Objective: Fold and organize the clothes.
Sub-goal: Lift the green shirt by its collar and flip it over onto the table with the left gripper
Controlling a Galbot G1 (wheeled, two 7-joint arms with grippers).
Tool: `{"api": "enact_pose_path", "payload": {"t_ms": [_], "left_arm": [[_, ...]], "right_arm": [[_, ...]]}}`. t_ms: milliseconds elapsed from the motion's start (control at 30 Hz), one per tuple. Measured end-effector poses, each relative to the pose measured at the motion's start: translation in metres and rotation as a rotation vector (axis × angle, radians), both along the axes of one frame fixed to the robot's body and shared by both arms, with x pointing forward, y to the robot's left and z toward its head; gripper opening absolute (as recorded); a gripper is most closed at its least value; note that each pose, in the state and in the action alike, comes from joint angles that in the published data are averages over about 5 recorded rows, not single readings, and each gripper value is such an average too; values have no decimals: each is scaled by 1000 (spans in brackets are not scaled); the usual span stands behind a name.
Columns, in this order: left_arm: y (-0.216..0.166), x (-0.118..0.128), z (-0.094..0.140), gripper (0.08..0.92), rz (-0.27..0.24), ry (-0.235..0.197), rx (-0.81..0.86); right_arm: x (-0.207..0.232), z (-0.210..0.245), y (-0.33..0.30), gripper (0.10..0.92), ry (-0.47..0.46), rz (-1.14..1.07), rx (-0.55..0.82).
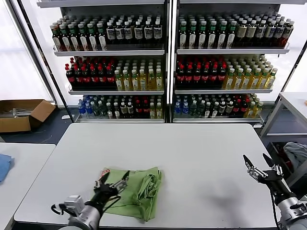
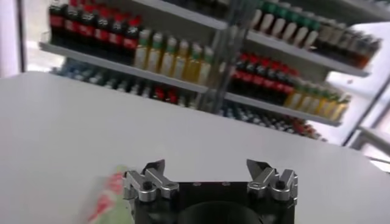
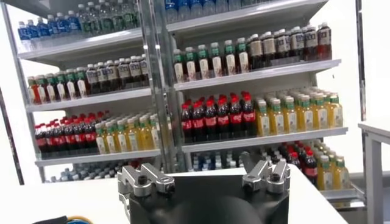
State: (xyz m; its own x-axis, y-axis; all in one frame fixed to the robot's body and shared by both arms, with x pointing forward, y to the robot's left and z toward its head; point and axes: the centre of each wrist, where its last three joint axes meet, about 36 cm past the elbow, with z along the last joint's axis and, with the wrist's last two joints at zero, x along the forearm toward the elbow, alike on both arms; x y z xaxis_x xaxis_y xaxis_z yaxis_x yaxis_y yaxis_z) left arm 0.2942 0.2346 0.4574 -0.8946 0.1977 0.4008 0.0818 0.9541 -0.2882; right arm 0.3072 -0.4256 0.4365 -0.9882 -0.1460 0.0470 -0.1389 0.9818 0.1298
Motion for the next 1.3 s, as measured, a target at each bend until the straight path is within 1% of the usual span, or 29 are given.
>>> {"api": "enact_pose_path", "payload": {"t_ms": [133,267,467,533,600,900,1100,1300], "left_arm": [[18,6,-12,823,57,38,26],[28,13,-27,823,94,77,40],[39,18,-48,823,126,132,47],[40,18,-52,820,130,145,45],[40,18,-56,798,131,154,41],[36,14,-68,568,132,175,22],[29,12,-74,394,131,179,9],[23,9,-73,222,152,182,-24]], "right_arm": [[-2,2,0,823,1,2,-3],[-3,4,-4,823,0,-1,-9],[-1,6,-4,823,-4,0,-9],[0,6,-3,823,-5,2,-7],[1,7,-2,823,-7,4,-6],[2,10,-2,823,-11,0,1],[1,10,-3,823,-13,-9,5],[1,11,-1,823,-17,-13,11]]}}
